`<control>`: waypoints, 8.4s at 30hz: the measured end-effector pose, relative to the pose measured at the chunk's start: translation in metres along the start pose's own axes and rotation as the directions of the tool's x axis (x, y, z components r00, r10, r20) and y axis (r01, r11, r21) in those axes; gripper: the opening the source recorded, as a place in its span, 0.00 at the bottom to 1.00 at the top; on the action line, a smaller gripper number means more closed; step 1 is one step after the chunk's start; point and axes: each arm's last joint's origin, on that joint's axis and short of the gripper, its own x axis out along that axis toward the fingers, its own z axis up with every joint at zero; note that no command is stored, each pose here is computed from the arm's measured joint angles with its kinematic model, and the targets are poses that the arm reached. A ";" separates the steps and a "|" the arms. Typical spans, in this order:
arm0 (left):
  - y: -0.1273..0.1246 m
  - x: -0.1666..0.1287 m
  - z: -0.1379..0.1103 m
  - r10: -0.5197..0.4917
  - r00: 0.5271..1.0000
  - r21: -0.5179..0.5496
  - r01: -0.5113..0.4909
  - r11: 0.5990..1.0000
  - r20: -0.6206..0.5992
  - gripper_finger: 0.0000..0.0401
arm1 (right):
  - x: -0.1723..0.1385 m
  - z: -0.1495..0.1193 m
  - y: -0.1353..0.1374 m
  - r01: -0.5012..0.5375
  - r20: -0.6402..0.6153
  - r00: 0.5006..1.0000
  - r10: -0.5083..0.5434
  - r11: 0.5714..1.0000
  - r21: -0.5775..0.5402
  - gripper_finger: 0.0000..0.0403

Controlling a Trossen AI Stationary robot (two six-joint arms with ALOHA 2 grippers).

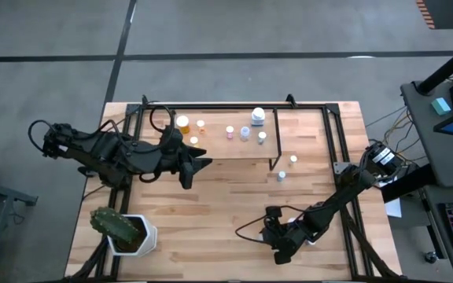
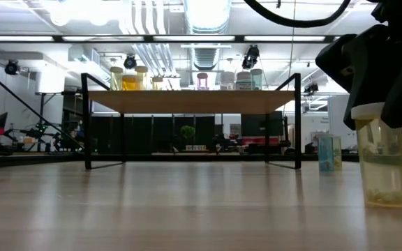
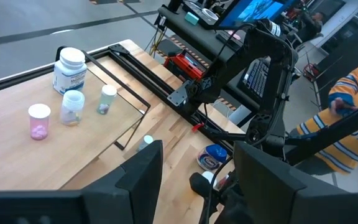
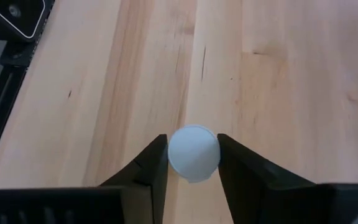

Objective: Pick and place medicine bottles onto shelf by color
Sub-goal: Put the yellow pill bottle on the shelf, then put the blue pill bottle on the shelf

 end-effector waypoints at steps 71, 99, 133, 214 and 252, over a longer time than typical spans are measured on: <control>0.025 -0.056 0.031 -0.025 0.988 0.295 -0.020 0.955 0.149 0.45 | -0.052 0.207 -0.250 0.413 -0.009 0.887 -0.462 0.783 0.465 0.48; 0.010 -0.052 0.041 -0.112 0.960 0.372 0.008 0.928 0.258 0.45 | -0.175 0.085 -0.122 0.438 -0.416 0.894 -0.167 0.522 0.732 0.48; 0.011 -0.051 0.041 -0.072 0.957 0.405 -0.050 0.913 0.282 0.45 | -0.072 -0.087 -0.130 0.493 -0.035 0.836 -0.547 0.722 0.486 0.48; 0.012 -0.051 0.042 -0.028 0.950 0.435 -0.116 0.893 0.311 0.45 | -0.073 0.138 -0.192 0.479 0.060 0.757 -0.651 0.615 0.626 0.26; 0.013 -0.052 0.043 -0.029 0.950 0.475 -0.129 0.870 0.312 0.45 | -0.048 0.128 -0.201 0.467 0.004 0.730 -0.684 0.503 0.728 0.39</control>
